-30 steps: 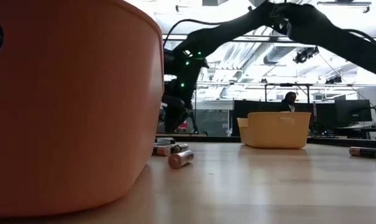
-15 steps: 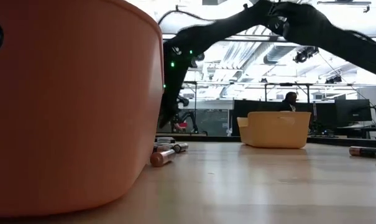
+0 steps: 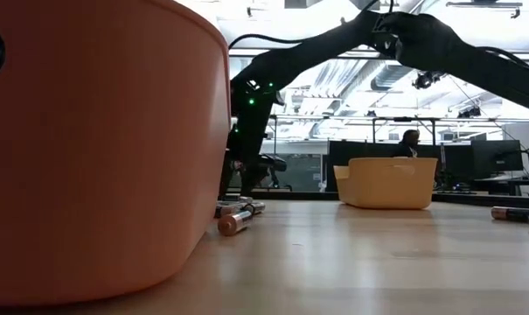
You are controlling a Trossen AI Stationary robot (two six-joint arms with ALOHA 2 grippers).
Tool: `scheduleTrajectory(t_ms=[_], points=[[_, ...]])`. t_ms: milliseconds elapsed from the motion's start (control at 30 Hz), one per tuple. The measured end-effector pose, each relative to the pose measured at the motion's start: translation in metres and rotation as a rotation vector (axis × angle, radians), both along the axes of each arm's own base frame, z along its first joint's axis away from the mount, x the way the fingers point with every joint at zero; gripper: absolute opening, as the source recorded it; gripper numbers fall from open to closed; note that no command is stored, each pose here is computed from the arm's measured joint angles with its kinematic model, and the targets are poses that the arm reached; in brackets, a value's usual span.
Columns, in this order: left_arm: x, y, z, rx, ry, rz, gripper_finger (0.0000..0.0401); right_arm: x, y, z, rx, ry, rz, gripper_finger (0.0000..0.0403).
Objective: Sort batteries
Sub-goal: Put the silver battery into the yellow bin
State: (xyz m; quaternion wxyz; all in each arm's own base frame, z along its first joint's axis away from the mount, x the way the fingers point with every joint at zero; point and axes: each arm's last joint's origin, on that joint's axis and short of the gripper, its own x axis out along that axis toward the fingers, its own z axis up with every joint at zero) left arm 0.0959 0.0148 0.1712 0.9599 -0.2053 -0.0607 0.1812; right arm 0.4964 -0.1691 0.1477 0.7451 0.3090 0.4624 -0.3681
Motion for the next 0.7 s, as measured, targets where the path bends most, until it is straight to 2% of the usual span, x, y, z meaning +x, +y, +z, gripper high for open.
scheduleTrajectory(t_ms=[67, 200, 300, 433, 700], points=[[0.000, 0.000, 0.000, 0.000, -0.001, 0.000, 0.0001, -0.002, 0.001, 0.003, -0.003, 0.014, -0.004, 0.0187], [0.000, 0.000, 0.000, 0.000, 0.000, 0.000, 0.0001, -0.006, 0.003, 0.021, -0.093, 0.026, -0.035, 0.0178], [0.000, 0.000, 0.000, 0.000, 0.000, 0.000, 0.0001, -0.012, 0.005, 0.032, -0.082, 0.051, -0.054, 0.0173], [0.000, 0.000, 0.000, 0.000, 0.000, 0.000, 0.0001, -0.012, 0.012, 0.025, -0.018, 0.062, -0.038, 0.0169], [0.000, 0.000, 0.000, 0.000, 0.000, 0.000, 0.0001, -0.008, 0.024, 0.003, 0.006, 0.110, -0.059, 0.0169]])
